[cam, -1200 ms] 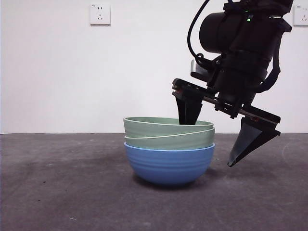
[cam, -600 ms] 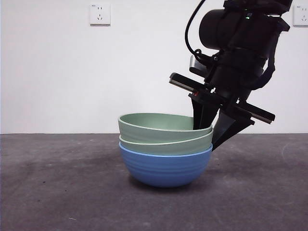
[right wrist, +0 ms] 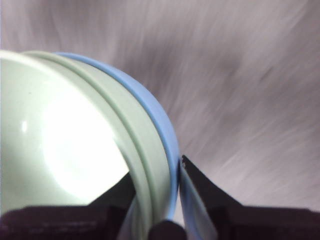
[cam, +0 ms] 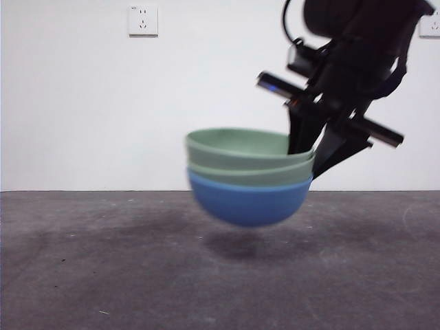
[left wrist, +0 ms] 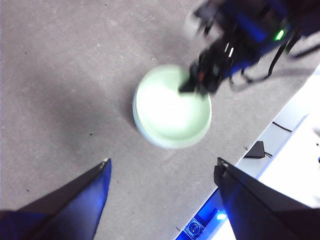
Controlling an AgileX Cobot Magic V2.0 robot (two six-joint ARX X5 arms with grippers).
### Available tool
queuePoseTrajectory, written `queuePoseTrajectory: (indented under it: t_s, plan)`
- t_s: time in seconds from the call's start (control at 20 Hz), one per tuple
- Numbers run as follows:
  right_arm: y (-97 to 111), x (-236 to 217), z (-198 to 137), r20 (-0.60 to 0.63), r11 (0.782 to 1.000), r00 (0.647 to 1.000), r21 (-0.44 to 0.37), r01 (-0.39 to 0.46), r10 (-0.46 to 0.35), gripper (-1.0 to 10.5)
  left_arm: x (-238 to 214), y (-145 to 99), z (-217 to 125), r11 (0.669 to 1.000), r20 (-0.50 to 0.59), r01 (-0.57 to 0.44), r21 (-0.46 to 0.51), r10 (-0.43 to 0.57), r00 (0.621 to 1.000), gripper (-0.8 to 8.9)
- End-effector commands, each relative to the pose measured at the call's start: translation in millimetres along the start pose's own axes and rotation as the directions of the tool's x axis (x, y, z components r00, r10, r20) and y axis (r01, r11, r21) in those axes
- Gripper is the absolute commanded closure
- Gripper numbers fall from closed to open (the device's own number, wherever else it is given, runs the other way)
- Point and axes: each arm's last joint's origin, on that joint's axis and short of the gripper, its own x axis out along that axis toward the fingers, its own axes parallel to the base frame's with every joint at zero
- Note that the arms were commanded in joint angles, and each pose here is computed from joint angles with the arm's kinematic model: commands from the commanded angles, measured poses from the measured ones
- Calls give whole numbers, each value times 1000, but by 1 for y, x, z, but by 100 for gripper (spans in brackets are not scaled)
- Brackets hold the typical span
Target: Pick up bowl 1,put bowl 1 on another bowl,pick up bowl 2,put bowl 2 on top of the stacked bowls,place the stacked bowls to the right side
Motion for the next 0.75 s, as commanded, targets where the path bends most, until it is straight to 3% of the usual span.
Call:
queuePoseTrajectory:
  t_s: [0.05, 0.4, 0.55, 0.75]
  plan:
    - [-21, -7, 11, 42, 999, 999, 45, 29, -31, 959, 1, 0, 0, 1000, -3, 1, 13, -1, 1000, 467]
    - [-91, -24, 33, 184, 971, 972, 215, 105, -146, 960, 1, 0, -1, 1000, -15, 2, 11, -2, 1000, 467]
    - [-112, -14, 33, 152, 955, 970, 258, 148, -191, 959, 1, 0, -1, 1000, -12, 2, 8, -2, 1000, 467]
    - [-127, 7, 31, 89, 948, 974, 264, 176, -206, 959, 1, 0, -1, 1000, -14, 2, 6, -2, 1000, 467]
